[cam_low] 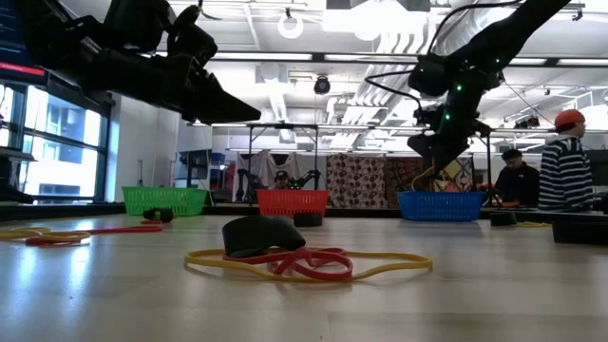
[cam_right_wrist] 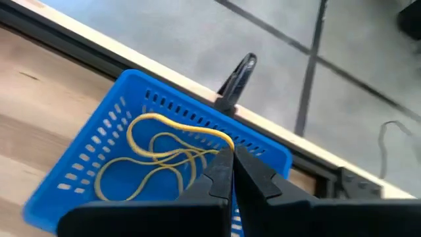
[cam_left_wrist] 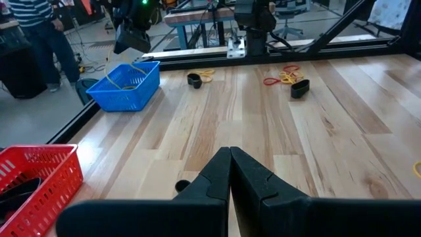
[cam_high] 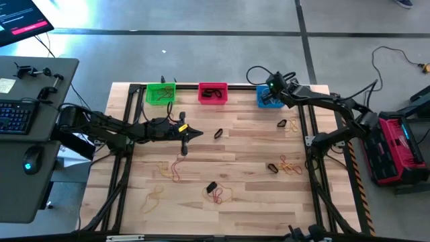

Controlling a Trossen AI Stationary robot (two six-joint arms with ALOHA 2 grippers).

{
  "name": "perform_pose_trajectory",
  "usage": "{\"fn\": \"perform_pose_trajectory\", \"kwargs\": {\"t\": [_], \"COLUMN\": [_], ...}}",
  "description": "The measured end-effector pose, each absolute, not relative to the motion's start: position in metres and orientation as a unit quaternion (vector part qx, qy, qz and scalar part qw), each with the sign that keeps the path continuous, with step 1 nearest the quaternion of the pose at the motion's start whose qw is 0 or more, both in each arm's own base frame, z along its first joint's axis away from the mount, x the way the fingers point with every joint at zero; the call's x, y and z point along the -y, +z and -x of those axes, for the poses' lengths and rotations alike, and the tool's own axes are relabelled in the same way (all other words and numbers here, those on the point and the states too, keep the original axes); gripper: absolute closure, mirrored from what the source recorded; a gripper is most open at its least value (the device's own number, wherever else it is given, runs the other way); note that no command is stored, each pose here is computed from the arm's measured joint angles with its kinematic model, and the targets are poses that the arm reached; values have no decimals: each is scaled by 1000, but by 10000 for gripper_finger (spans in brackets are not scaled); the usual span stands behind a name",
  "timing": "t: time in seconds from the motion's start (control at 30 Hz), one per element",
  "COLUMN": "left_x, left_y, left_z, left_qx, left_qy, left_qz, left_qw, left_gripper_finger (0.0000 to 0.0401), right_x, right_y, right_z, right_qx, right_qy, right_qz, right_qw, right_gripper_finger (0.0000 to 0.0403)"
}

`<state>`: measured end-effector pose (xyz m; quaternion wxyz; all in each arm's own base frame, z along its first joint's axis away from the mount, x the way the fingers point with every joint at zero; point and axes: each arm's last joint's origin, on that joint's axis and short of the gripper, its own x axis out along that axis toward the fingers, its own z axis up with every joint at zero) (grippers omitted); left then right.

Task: Sort rubber bands into baskets
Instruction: Put the yellow rubber band into the blue bin

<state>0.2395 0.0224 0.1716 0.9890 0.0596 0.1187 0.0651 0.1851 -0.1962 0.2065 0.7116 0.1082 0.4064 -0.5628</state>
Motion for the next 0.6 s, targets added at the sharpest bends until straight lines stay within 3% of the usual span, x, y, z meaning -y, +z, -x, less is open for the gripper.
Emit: {"fn": "perform_pose_trajectory", "kwargs": {"t": [0.6], "left_x": [-22], "left_y": [171], "left_z": [-239], "left_qx": [-120], "left_qy": [65], "left_qz": [-60], "left_qw": [989], "left_gripper_finger": [401], "right_x": [217], "right_y": [173], "right_z": [-184], "right_qx": [-437], "right_qy": [-555], "right_qz": [-154], "right_qw": [691], "right_gripper_finger": [403]}}
